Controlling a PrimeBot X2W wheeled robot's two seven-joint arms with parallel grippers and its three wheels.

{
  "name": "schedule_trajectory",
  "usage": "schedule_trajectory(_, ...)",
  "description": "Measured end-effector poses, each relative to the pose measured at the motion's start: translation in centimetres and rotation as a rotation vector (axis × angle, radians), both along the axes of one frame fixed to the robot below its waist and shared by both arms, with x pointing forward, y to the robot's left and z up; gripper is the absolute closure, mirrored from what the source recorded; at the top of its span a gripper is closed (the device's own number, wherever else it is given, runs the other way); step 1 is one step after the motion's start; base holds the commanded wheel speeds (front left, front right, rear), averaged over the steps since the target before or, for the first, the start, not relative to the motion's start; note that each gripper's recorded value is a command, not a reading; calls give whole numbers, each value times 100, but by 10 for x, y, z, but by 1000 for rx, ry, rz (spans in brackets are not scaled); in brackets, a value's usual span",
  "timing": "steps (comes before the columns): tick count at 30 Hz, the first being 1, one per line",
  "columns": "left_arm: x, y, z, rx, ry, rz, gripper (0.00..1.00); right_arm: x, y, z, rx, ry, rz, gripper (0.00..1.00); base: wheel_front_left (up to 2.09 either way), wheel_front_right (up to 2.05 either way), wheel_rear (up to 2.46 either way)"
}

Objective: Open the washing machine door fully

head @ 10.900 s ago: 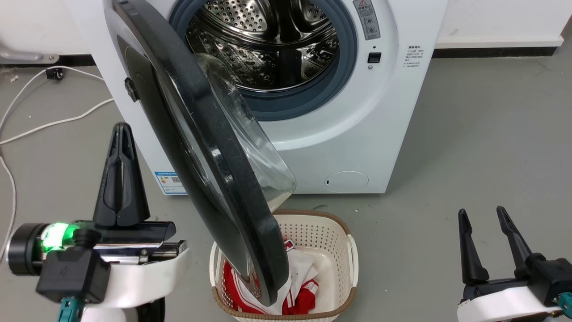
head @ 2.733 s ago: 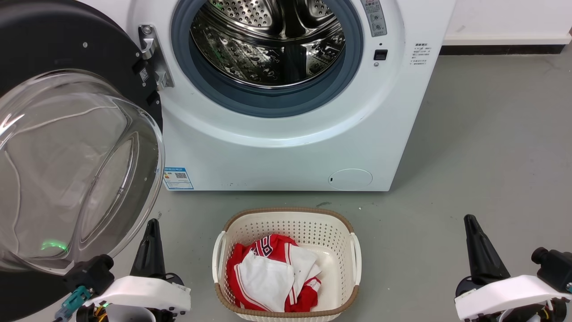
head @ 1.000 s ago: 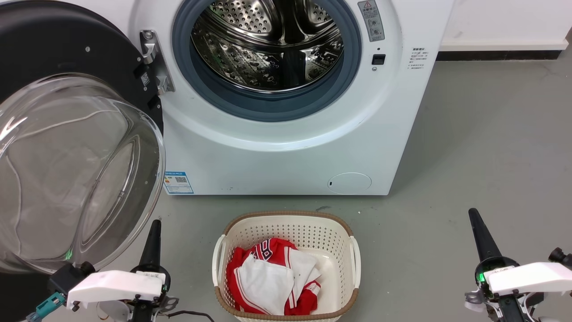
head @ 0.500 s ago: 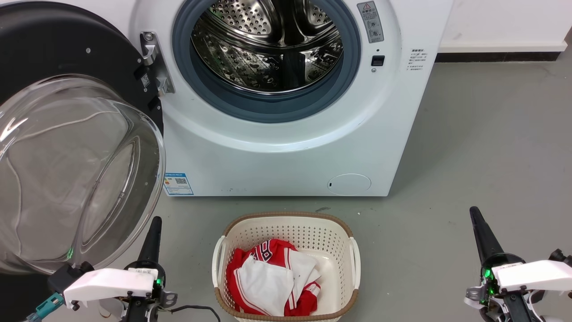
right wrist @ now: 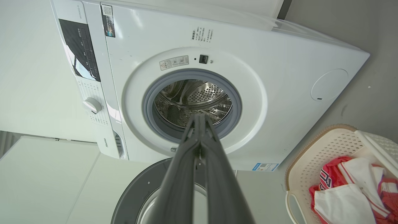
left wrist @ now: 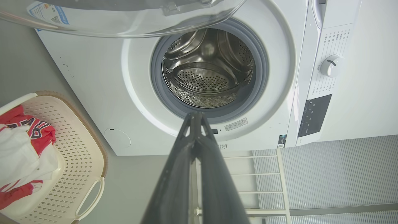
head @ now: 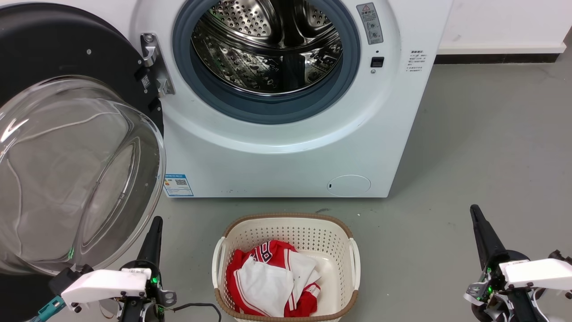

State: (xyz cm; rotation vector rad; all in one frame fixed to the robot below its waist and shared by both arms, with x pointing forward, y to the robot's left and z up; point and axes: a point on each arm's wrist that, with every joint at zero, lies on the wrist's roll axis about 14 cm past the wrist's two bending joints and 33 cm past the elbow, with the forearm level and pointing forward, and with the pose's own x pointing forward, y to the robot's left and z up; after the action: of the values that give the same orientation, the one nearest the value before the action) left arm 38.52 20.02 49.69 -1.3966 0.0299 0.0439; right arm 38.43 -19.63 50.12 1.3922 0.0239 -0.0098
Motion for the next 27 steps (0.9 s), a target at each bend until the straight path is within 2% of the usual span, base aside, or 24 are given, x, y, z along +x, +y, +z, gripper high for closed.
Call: schedule_trajectory(27, 3, 0, 8, -177, -38, -9, 100, 3, -4, 3, 179, -12, -11, 100, 0, 0, 0)
